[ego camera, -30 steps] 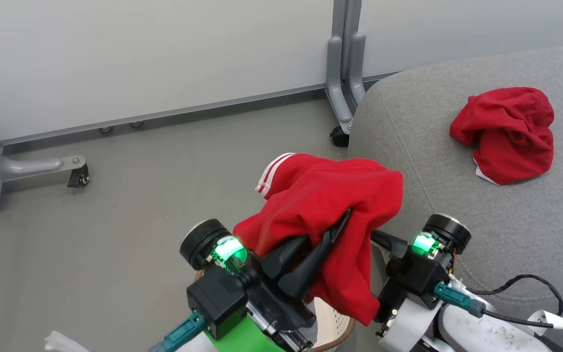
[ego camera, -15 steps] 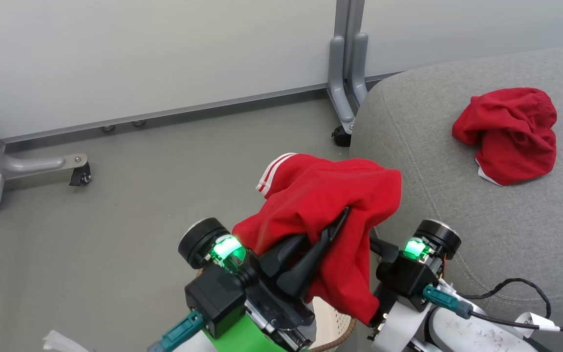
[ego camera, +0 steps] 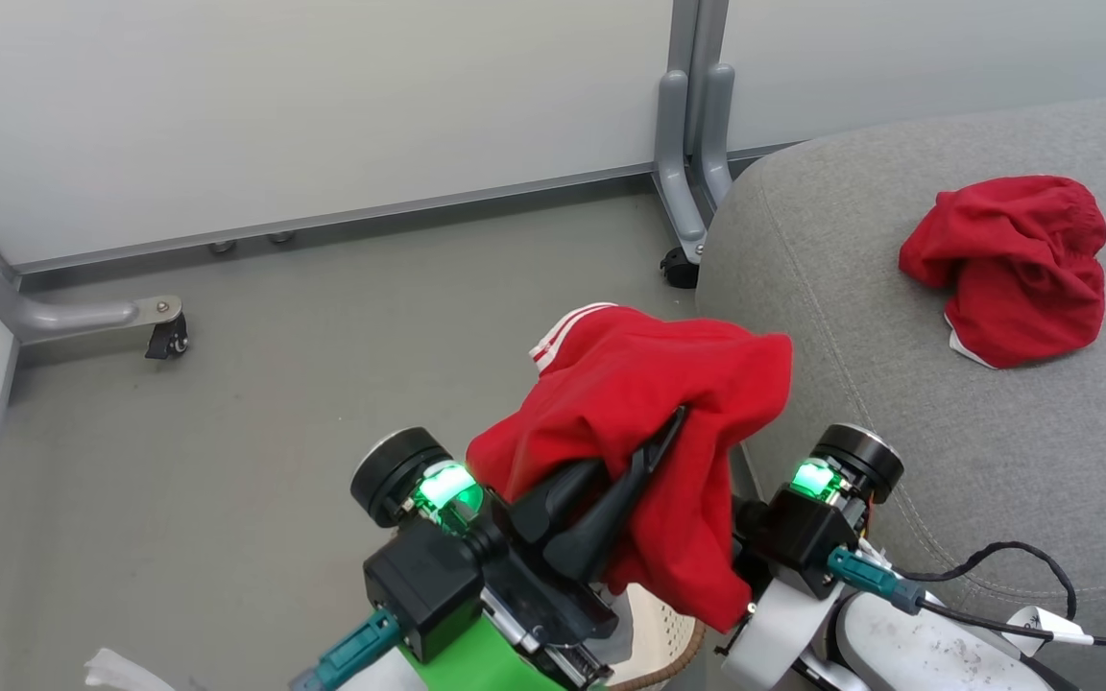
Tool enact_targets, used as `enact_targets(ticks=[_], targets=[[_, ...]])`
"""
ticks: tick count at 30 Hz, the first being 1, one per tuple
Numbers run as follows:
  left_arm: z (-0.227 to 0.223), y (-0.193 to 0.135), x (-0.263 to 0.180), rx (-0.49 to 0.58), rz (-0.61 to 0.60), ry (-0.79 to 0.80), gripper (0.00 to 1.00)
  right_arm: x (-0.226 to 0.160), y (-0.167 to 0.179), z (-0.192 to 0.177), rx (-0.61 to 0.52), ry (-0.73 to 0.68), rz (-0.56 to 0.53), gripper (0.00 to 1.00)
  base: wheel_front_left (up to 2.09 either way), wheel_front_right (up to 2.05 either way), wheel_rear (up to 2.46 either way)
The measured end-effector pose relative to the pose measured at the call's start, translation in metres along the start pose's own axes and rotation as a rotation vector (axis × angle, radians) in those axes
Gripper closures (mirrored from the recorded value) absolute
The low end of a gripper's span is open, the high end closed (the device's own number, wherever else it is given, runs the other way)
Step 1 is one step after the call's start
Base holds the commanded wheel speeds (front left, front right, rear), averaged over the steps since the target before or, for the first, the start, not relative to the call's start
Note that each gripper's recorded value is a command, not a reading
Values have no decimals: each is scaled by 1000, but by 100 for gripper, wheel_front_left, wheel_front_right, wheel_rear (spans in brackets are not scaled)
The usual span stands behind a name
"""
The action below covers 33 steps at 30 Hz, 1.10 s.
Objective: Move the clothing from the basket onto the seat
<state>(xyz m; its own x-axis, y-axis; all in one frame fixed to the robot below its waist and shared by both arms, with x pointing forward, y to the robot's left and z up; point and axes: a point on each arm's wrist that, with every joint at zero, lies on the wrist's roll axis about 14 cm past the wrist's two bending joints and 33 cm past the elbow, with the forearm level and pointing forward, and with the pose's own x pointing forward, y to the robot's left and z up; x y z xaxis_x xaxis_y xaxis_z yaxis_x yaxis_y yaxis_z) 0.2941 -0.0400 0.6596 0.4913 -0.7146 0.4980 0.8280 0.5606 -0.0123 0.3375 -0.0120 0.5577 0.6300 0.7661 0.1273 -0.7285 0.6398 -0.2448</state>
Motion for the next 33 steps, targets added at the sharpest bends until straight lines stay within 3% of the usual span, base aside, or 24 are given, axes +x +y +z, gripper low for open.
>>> enact_targets(ticks=[22,33], targets=[[3,20,-3,23,71,-6,100,-20,-10,10,4,-24,-69,100,0,0,0],[5,32,-8,45,124,-11,100,-39,-23,14,18,-37,-159,100,0,0,0]])
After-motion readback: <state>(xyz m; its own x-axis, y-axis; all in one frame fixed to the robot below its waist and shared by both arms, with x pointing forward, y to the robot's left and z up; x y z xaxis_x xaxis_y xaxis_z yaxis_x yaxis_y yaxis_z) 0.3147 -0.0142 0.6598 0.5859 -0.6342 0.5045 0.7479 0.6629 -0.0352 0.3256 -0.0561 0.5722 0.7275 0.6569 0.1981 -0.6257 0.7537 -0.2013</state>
